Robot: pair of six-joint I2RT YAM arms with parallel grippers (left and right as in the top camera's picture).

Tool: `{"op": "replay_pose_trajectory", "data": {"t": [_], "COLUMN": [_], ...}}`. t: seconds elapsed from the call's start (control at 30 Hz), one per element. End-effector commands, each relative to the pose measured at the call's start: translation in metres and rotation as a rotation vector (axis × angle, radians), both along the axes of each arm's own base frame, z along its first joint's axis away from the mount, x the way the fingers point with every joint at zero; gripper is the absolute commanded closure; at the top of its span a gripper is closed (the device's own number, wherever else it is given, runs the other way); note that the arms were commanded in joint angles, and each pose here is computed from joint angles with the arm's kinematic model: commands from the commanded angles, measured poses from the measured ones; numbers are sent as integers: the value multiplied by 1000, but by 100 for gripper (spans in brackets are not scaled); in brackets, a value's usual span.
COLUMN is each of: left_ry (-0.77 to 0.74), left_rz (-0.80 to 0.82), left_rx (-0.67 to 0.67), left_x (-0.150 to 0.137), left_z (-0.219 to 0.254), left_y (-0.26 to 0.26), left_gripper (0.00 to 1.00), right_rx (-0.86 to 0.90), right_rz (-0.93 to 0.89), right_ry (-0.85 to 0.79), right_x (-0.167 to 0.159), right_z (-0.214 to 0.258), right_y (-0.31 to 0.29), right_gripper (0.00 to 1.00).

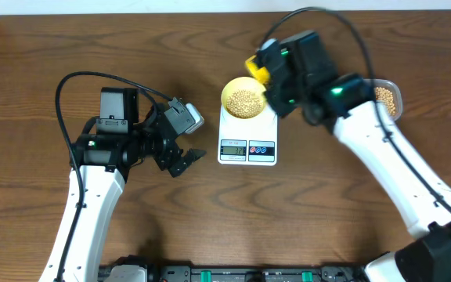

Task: Scoop item into bowl and weigh 50g on scale
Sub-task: 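Tip the scoop to pour soybeans into the yellow bowl, then move the empty scoop with the right gripper back over the soybean tub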

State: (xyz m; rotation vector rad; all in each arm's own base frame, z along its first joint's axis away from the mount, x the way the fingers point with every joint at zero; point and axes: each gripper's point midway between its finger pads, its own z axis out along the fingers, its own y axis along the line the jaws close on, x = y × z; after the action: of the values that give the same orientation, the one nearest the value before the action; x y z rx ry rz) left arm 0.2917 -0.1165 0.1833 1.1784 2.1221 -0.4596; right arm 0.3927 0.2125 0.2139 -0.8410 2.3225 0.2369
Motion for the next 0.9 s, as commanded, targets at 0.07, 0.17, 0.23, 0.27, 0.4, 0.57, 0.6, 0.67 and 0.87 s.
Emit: {"op": "replay_pose_trajectory", "data": {"t": [0.07,0.17,0.23,0.27,0.4,0.57,0.6,0.67,0.87], "left_ry": [-4,-4,-4,-4,-4,-4,-4,-4,-4], "left_rz": [-4,-4,-4,-4,-4,-4,-4,-4,-4], "left_rx": [11,11,11,11,11,11,11,11,11], "left_x": [2,2,2,2,2,2,2,2,2], "left_z": [-2,-2,-2,-2,-2,-2,-2,-2,-2], "left_y": [2,2,2,2,2,2,2,2,2], "left_gripper": [3,2,3,2,2,2,2,2,2], "right_rx": [176,170,164,161,175,211,218,206,100], "right_rz": [-90,-177,-249,-284,-507,-693,-719,-764,-872], "right_ry": [9,13,36,51,135,267,286,292,319], "right_x": [1,7,10,9,3,-20,-23,-25,-18], "right_z": [46,46,42,39,26,12,10,8,-14], "right_y": [-55,-90,-119,-133,-189,-227,-230,-236,-265], "right_gripper": [99,99,99,99,99,99,99,99,99]}}
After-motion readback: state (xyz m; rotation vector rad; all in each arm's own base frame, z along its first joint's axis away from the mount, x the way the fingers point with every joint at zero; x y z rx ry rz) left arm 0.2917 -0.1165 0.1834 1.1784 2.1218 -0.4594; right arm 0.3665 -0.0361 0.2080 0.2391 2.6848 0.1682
